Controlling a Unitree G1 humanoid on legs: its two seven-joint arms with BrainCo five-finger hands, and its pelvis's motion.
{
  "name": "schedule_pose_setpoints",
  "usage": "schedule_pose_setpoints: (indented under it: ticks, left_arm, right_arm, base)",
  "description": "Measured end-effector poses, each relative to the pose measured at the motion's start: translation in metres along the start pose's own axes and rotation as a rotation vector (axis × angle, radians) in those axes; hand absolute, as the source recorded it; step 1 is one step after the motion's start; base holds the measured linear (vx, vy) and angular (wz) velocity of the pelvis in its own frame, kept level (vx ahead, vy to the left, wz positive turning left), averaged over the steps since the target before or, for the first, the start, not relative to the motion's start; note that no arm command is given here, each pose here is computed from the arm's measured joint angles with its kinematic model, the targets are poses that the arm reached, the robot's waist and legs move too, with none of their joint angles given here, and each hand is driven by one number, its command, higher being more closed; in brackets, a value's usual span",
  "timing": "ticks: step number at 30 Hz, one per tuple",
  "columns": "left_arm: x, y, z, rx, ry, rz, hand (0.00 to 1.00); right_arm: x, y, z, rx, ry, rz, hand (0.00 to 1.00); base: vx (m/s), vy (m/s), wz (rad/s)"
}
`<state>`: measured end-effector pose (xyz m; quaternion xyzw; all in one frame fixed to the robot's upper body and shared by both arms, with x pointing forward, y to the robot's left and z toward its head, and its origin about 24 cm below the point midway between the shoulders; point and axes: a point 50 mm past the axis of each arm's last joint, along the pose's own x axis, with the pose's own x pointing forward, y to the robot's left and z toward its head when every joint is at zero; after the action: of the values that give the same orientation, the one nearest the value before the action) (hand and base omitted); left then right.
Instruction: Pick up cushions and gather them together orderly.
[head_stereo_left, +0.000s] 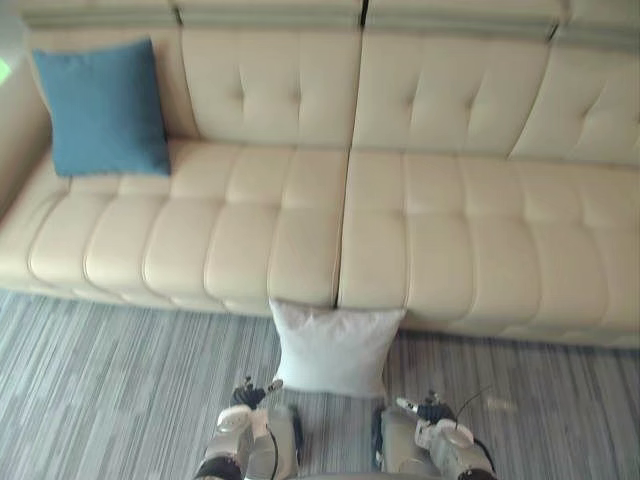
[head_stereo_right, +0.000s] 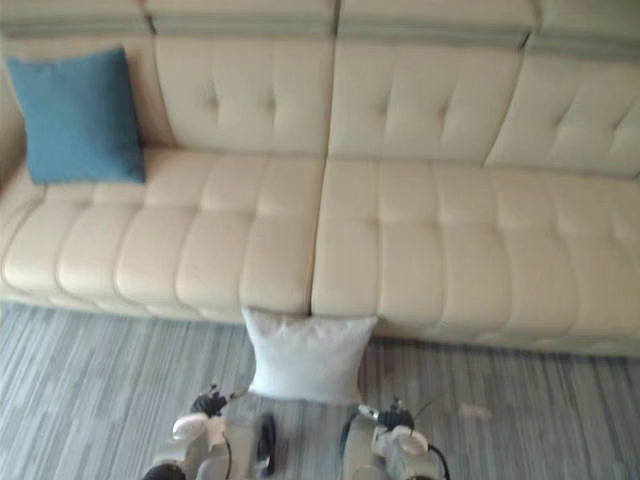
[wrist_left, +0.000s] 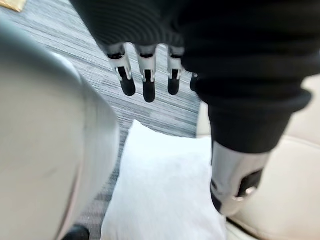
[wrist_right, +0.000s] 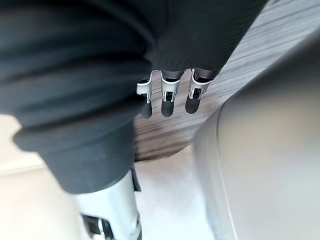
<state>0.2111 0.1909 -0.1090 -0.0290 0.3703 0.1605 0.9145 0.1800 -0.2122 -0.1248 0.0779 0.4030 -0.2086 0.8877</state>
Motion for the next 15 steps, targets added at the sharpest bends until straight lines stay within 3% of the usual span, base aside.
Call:
schedule_pose_setpoints:
  ticks: [8,9,15]
  left_arm:
    - [0.005,0.013,0.132,-0.031,-0.393,0.033,0.0]
    - [0.001,0.018,0.163,-0.042,-0.484,0.054,0.0]
    - [-0.028,0.016,0.256,-0.072,-0.756,0.057,0.0]
  right_arm:
    - [0.003,0.009,0.112,0.087,-0.344,0.031,0.0]
    - [-0.003,0.02,0.151,0.12,-0.451,0.068,0.0]
    - [-0.048,0.05,0.266,0.17,-0.805,0.184,0.0]
  base:
    - [-0.29,-0.013,-0.05]
    - [-0.25,-0.006,-0.17]
    - [-0.15,-0.034,-0.03]
